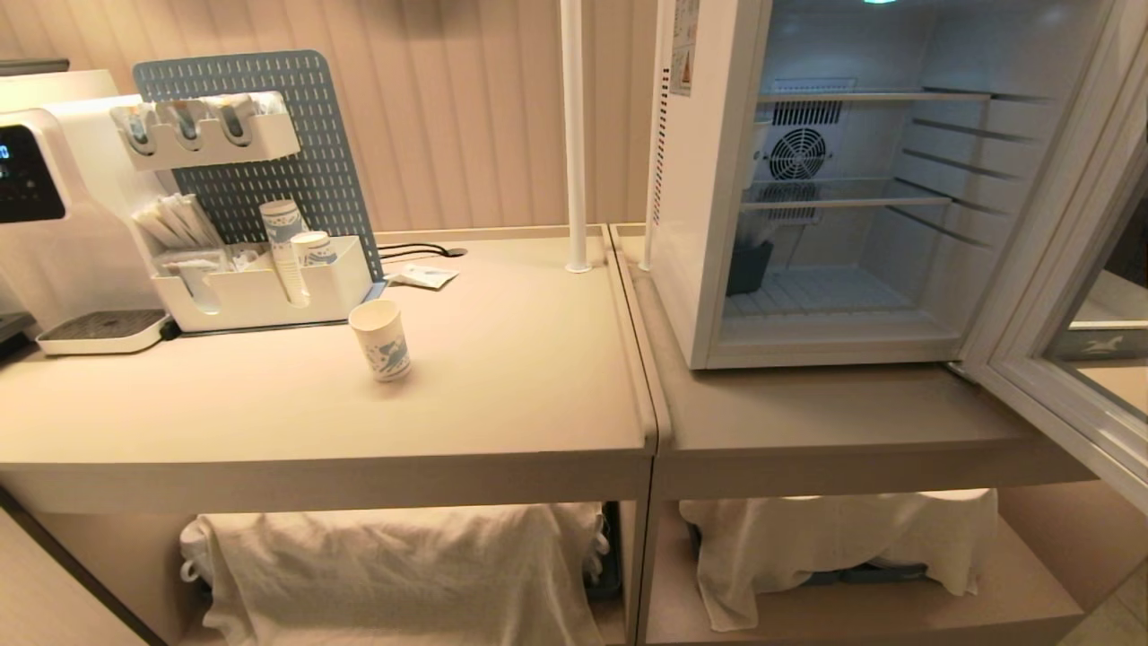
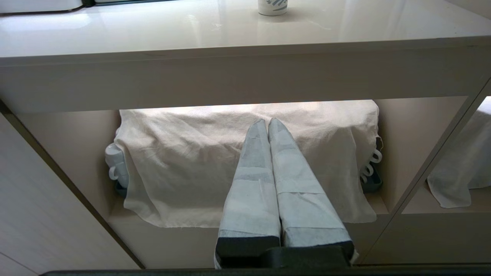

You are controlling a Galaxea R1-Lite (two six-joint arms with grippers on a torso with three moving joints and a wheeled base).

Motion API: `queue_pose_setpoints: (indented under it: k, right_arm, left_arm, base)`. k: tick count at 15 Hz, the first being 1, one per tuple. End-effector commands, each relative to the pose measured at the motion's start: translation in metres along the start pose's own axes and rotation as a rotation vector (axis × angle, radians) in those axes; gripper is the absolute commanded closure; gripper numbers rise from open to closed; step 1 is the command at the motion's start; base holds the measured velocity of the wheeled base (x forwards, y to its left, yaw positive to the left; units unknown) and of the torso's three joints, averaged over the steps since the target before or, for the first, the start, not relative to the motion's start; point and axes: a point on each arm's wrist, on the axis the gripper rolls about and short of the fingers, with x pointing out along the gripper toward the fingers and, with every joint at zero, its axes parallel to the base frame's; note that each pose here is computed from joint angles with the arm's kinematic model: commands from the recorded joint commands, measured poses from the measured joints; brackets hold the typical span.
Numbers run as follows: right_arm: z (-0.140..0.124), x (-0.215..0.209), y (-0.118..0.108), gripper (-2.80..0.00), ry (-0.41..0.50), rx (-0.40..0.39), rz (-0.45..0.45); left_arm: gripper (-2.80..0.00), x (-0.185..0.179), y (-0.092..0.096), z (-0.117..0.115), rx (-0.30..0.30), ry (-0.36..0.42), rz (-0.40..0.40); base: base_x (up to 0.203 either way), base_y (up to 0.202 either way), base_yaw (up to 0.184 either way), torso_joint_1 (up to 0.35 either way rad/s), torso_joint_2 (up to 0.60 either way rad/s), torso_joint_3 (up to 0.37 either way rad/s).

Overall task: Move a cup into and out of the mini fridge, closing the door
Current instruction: Close the freezer door

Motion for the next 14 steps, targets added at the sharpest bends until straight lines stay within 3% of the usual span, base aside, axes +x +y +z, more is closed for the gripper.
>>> queue_pose_setpoints:
  k: [1, 4, 7, 12, 14]
  right_arm:
    - [0.002, 0.004, 0.007, 0.0, 0.014, -0.026, -0.006]
    - [-0.002, 0.001, 0.017, 0.0, -0.066, -0.047, 0.219]
    - [-0.008, 0.003, 0.025, 0.0, -0.016, -0.075, 0.148]
    - [-0.009, 0.014, 0.035, 0.0, -0.032, -0.071, 0.041]
    - [-0.015, 0.018, 0.041, 0.0, -0.024, -0.086, 0.037]
  left_arm:
    - [0.0, 0.0, 0.0, 0.0, 0.0, 0.0, 0.0]
    - [0.0, 0.0, 0.0, 0.0, 0.0, 0.0, 0.0]
    - [0.0, 0.0, 0.0, 0.0, 0.0, 0.0, 0.0]
    - [0.0, 0.0, 0.0, 0.0, 0.0, 0.0, 0.0]
    - [0.0, 0.0, 0.0, 0.0, 0.0, 0.0, 0.0]
  base:
    - [0.0, 0.0, 0.0, 0.0, 0.0, 0.0]
    - [0.0, 0.0, 0.0, 0.0, 0.0, 0.0]
    - [0.0, 0.0, 0.0, 0.0, 0.0, 0.0]
    - [0.0, 0.0, 0.0, 0.0, 0.0, 0.0]
    - [0.0, 0.0, 0.0, 0.0, 0.0, 0.0]
